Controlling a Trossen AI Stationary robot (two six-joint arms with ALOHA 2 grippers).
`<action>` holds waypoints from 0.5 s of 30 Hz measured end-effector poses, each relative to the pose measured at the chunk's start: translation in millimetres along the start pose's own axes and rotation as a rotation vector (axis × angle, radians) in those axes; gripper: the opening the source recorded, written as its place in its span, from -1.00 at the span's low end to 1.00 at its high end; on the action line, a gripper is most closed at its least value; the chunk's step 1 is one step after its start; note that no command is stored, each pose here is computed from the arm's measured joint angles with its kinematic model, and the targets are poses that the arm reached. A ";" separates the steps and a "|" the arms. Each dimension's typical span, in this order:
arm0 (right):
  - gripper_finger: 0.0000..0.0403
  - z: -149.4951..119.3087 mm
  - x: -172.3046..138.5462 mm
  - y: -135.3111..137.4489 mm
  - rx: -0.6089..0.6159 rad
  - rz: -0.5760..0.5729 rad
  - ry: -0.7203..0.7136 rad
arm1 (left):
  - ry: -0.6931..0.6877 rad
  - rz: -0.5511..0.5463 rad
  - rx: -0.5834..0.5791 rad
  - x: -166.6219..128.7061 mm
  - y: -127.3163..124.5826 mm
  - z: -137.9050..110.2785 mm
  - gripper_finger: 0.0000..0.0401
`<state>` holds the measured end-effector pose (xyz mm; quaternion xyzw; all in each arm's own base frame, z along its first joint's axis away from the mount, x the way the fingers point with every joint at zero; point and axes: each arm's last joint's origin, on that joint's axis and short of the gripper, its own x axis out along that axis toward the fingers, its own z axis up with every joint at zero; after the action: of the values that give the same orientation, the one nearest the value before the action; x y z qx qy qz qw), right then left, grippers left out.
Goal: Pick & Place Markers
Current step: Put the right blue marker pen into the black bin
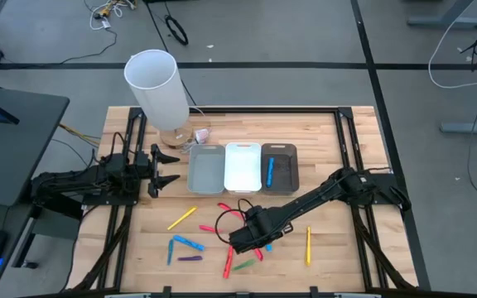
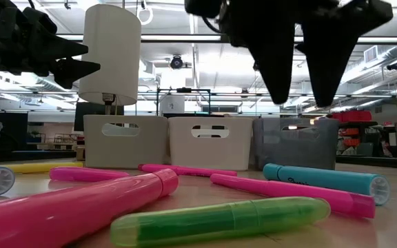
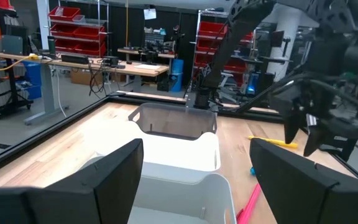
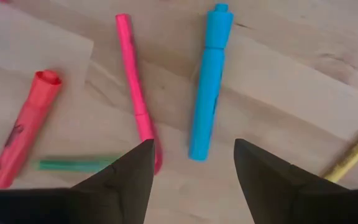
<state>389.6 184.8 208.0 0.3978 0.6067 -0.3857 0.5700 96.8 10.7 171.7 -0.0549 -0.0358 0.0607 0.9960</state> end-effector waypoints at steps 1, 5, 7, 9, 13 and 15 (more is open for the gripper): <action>0.10 0.3 4.0 -0.8 0.001 -0.004 -0.001 | 0.001 0.000 0.000 0.0 0.0 -0.2 0.51; 0.10 1.3 20.1 -2.7 0.002 -0.017 0.001 | 0.001 0.000 0.000 0.0 0.0 -0.1 0.51; 0.10 2.7 24.6 -2.7 0.004 -0.007 0.000 | 0.000 0.000 0.000 0.0 0.0 -0.1 0.51; 0.10 4.4 30.4 -3.7 0.008 -0.011 0.000 | 0.001 0.000 0.000 0.0 0.0 -0.1 0.51; 0.10 6.7 38.9 -3.4 0.007 0.006 0.002 | 0.001 0.000 0.000 0.0 0.0 -0.2 0.51; 0.10 7.9 43.6 -3.8 0.000 0.010 0.005 | 0.001 0.000 0.000 0.0 0.0 -0.1 0.51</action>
<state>387.7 177.9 164.1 0.4018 0.6061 -0.3816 0.5706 96.9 10.7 171.5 -0.0551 -0.0353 0.0608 0.9960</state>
